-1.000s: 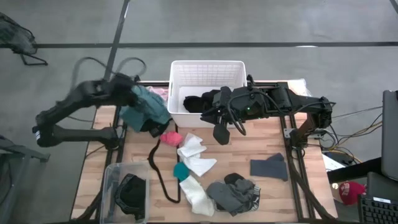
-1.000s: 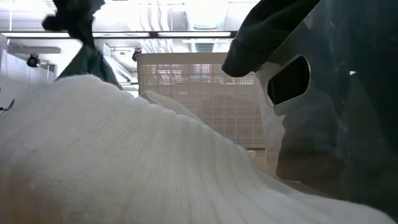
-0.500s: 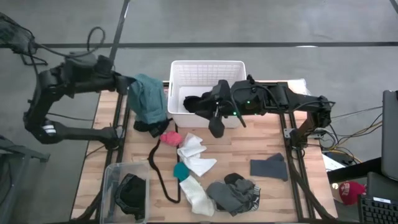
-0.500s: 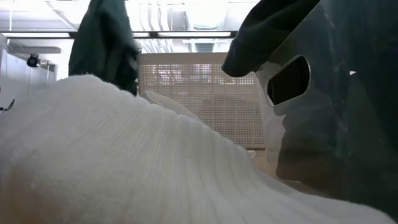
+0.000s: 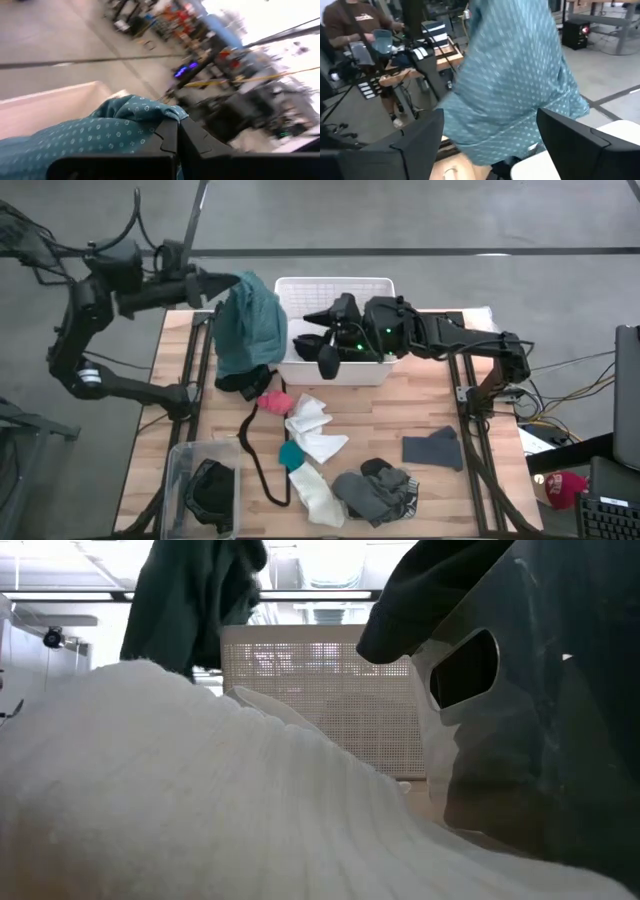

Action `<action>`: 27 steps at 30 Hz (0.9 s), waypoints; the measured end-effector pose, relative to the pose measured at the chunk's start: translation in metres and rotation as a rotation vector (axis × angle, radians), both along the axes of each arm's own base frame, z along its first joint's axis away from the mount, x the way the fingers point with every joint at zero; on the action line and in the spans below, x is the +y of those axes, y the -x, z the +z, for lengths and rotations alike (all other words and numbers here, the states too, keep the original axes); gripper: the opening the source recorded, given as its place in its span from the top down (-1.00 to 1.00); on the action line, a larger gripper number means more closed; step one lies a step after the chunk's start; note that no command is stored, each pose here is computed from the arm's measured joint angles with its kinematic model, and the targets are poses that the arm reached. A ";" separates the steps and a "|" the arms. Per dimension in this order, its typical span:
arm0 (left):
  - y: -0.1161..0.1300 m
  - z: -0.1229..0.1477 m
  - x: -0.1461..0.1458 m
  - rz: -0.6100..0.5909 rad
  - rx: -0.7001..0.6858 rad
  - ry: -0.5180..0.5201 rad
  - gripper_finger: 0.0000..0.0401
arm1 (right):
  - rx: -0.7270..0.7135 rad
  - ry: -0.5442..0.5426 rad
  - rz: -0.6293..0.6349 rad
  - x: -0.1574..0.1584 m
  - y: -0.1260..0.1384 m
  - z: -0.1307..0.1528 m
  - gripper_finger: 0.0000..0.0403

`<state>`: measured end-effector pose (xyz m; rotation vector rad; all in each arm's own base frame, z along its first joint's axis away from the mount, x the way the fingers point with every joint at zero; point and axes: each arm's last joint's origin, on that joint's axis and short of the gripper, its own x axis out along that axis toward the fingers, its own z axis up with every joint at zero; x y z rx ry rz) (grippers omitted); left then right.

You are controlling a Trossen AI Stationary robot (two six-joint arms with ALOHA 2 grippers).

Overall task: Pick & Place Cloths
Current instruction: Put the blue polo shirt into the laundry bin

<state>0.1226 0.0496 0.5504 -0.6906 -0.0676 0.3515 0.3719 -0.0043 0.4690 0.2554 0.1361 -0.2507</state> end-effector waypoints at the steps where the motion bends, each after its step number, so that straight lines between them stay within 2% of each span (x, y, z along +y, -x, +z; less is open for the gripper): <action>1: -0.006 0.003 0.001 -0.015 -0.028 -0.007 1.00 | 0.001 0.001 -0.006 -0.002 -0.002 -0.002 -0.59; 5: -0.031 0.008 0.005 -0.081 -0.099 -0.025 1.00 | -0.004 0.004 -0.021 -0.010 -0.008 -0.009 -0.65; 11: -0.065 0.005 0.017 -0.086 -0.124 -0.034 0.99 | -0.077 -0.002 0.022 -0.021 -0.020 -0.013 -0.68; 17: -0.101 -0.002 0.027 -0.184 -0.145 -0.011 0.99 | -0.109 -0.006 0.084 -0.027 -0.035 -0.014 -0.58; 22: -0.123 -0.002 0.030 -0.299 -0.221 0.036 0.97 | -0.122 -0.003 0.070 -0.032 -0.046 -0.013 -0.35; 27: -0.124 0.001 0.026 -0.335 -0.261 0.040 0.98 | -0.082 -0.009 0.026 -0.037 -0.043 -0.008 0.11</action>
